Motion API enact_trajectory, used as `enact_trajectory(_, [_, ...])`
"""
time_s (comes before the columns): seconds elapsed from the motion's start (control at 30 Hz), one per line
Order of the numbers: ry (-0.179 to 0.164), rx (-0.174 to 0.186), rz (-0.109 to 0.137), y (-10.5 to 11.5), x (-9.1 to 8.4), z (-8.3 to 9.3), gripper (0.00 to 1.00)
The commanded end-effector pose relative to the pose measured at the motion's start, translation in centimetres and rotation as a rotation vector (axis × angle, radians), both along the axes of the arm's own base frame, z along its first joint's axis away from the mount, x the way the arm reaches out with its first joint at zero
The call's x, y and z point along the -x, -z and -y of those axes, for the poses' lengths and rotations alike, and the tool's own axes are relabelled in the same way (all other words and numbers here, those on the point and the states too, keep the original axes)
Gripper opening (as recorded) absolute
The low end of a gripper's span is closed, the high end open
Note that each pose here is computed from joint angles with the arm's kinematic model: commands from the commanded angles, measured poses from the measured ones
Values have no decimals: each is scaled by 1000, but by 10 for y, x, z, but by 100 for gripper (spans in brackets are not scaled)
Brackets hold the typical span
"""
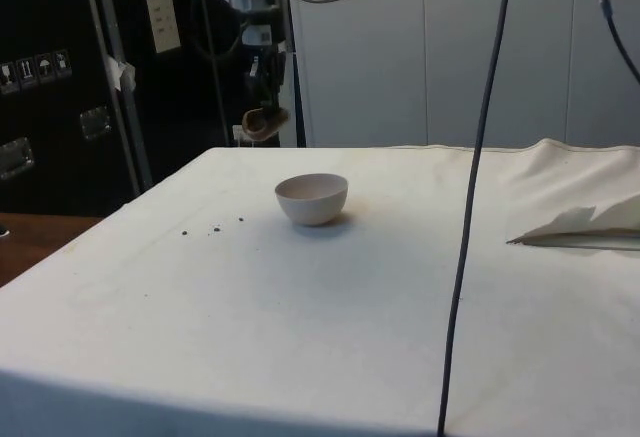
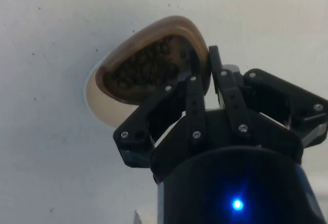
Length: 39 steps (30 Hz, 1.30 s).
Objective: Pour the coffee beans from the cup into the bowl.
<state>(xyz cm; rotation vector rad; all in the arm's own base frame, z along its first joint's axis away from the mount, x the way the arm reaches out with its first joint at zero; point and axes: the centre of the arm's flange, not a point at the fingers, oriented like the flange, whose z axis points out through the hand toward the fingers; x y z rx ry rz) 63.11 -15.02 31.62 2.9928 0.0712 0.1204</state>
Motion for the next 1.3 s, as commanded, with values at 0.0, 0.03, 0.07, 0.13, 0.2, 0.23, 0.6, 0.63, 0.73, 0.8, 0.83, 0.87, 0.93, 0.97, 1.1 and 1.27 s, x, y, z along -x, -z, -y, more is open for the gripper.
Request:
enact_trajectory(0.0, [-1, 5, 3, 1, 4, -1, 0])
enact_trajectory(0.03, [0, 20, 16, -1, 8, -1, 0])
enact_trajectory(0.07, [0, 22, 19, -1, 10, -1, 0])
enact_trajectory(0.13, [-1, 26, 23, -1, 14, -1, 0])
enact_trajectory(0.2, [-3, 31, 28, -1, 19, -1, 0])
enact_trajectory(0.23, [-2, 33, 30, -1, 21, 0, 0])
enact_trajectory(0.6, [-12, 51, 46, 0, 39, 0, 0])
enact_trajectory(0.63, [-13, 53, 48, 0, 41, 0, 0])
enact_trajectory(0.73, [-14, 58, 51, 0, 43, 0, 0])
enact_trajectory(0.8, [-17, 64, 54, 0, 46, 1, 0])
enact_trajectory(0.83, [-19, 71, 59, 0, 48, 1, 0])
enact_trajectory(0.87, [-19, 74, 61, 0, 50, 1, 0])
enact_trajectory(0.93, [-22, 82, 66, 0, 52, 1, 0])
enact_trajectory(0.97, [-24, 85, 67, 0, 53, 0, 0])
enact_trajectory(1.1, [-28, 98, 75, 0, 56, -1, 0])
enact_trajectory(1.27, [-35, 124, 88, 1, 63, -4, 0])
